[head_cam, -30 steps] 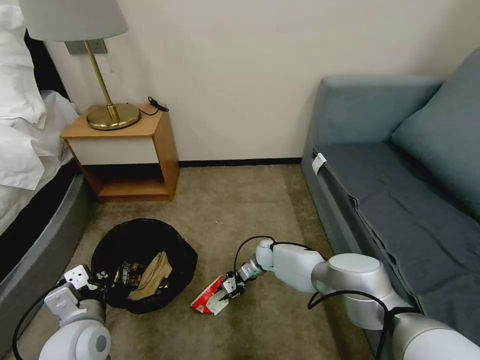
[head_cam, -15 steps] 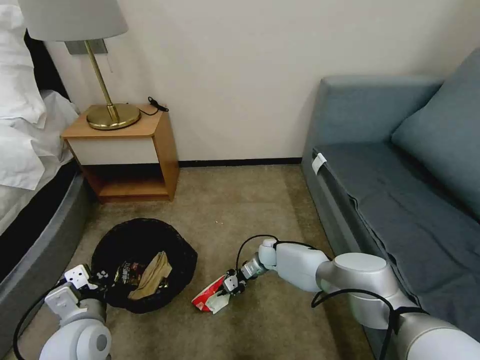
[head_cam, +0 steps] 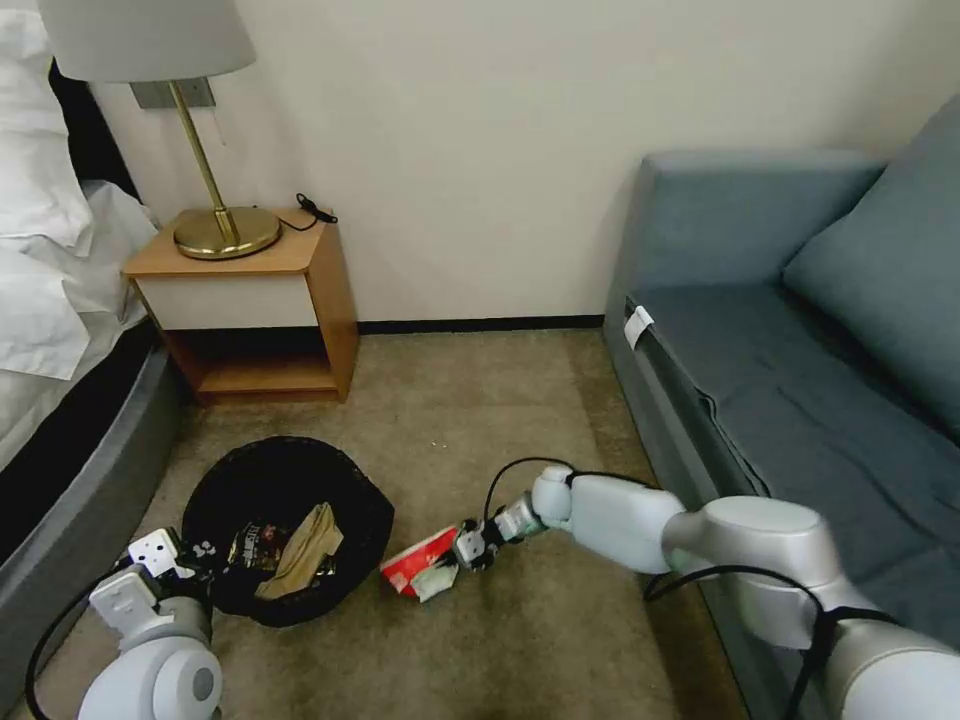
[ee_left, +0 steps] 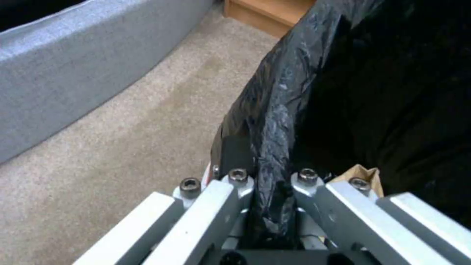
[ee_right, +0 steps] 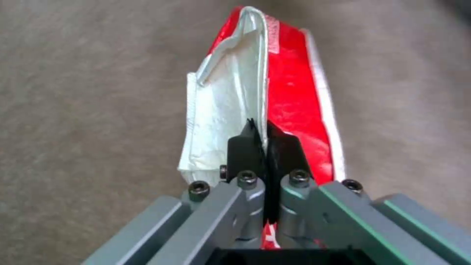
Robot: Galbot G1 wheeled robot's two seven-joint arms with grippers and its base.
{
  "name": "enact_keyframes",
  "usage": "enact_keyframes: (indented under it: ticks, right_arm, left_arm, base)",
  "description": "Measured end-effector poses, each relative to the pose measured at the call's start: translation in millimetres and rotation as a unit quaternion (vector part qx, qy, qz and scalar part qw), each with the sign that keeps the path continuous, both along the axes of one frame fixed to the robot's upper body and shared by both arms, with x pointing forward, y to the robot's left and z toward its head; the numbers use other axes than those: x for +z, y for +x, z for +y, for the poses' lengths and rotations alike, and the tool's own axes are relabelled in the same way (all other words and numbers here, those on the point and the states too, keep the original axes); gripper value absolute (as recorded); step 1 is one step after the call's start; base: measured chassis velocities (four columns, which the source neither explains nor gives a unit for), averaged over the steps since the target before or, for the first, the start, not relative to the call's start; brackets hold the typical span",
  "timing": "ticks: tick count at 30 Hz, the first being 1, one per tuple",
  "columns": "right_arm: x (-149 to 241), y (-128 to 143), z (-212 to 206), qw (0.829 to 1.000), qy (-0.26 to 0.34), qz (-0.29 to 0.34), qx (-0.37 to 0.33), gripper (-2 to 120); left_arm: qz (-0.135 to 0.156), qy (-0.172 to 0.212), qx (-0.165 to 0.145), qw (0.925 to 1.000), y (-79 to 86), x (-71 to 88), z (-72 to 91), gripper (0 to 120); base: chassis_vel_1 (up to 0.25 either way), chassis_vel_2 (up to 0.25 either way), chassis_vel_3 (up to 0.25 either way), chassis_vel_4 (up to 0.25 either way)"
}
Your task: Pick up the trash bin, then pick up the garbage on the floor and place it into the trash bin.
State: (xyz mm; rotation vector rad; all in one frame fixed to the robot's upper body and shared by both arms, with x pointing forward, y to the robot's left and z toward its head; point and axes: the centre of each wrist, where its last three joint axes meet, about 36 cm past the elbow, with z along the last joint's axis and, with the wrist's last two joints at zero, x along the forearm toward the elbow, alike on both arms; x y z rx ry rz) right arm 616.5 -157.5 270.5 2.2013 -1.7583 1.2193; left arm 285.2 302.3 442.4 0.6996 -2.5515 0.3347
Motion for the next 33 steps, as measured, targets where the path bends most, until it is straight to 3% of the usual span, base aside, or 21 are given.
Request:
enact_keyframes:
  ticks: [5, 10, 17, 20, 25, 33]
  right_arm:
    - [37, 7, -24, 0.996, 0.062, -0.006, -0.064, 0]
    - [97, 12, -32, 0.982, 0.144, -0.032, -0.114, 0]
    - [165, -12, 45, 0.962, 0.25, -0.037, -0.103, 0]
    - [192, -39, 92, 0.954, 0.29, -0.015, -0.078, 0]
    - [190, -86, 129, 0.953, 0.297, 0.032, -0.05, 0]
    - [159, -113, 145, 0.962, 0.267, 0.05, -0.031, 0]
  left_arm:
    - [0.001, 0.001, -0.002, 1.0, 0.9, -0.3, 0.4, 3]
    - [0.0, 0.0, -0.007, 1.0, 3.2, -0.2, -2.5, 3]
    - [0.0, 0.0, -0.011, 0.9999, 4.8, -0.4, -7.6, 3]
    - [-0.003, -0.001, -0.013, 0.9999, 5.8, 1.6, -10.5, 3]
    - [-0.005, -0.002, -0.015, 0.9999, 6.7, 3.5, -13.0, 3]
    - [-0.009, -0.003, -0.016, 0.9998, 6.4, 6.3, -14.9, 3]
  base:
    - [0.0, 0.0, 0.0, 0.0]
    - [0.0, 0.0, 0.0, 0.0]
    - [0.0, 0.0, 0.0, 0.0]
    - [0.0, 0.0, 0.0, 0.0]
    - [0.0, 0.0, 0.0, 0.0]
    - [0.0, 0.0, 0.0, 0.0]
